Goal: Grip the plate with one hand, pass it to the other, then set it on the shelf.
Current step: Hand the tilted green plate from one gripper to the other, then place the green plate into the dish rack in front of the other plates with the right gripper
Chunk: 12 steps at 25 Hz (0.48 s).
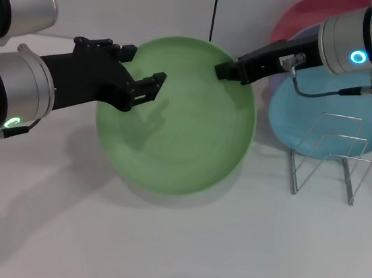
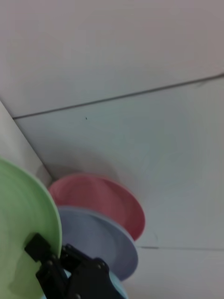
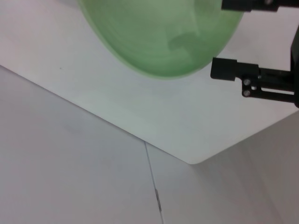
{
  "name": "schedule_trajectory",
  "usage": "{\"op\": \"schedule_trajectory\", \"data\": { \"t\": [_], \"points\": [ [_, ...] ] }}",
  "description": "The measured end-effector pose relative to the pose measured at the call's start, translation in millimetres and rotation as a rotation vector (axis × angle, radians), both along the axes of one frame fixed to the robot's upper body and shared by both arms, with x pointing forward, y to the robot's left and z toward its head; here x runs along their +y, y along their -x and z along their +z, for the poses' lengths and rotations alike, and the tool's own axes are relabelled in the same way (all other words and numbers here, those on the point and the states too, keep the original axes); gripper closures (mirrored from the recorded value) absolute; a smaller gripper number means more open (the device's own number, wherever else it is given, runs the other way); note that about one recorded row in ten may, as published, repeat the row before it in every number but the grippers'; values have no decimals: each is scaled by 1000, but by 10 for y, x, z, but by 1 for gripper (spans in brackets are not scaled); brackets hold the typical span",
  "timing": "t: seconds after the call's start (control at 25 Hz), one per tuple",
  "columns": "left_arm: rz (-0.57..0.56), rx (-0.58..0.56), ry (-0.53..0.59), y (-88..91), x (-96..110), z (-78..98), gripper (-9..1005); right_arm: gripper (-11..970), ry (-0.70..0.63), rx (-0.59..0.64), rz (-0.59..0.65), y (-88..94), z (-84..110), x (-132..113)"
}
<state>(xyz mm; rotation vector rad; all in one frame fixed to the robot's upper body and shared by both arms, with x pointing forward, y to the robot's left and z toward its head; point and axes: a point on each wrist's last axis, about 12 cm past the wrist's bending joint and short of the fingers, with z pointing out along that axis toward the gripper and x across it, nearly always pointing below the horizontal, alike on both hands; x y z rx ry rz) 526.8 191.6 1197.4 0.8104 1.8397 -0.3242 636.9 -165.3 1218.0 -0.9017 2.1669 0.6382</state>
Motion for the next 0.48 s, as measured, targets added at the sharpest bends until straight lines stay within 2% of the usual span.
{"op": "schedule_trajectory", "data": {
  "t": [0.16, 0.28, 0.48],
  "points": [
    [1, -7, -5, -5, 26, 19, 509, 894, 4, -10, -5, 3, 25, -7],
    [6, -20, -10, 6, 56, 49, 270, 894, 8, -17, -12, 14, 37, -26],
    [4, -40, -19, 40, 76, 120, 119, 894, 19, -23, -30, 1, 37, -46]
  ]
}}
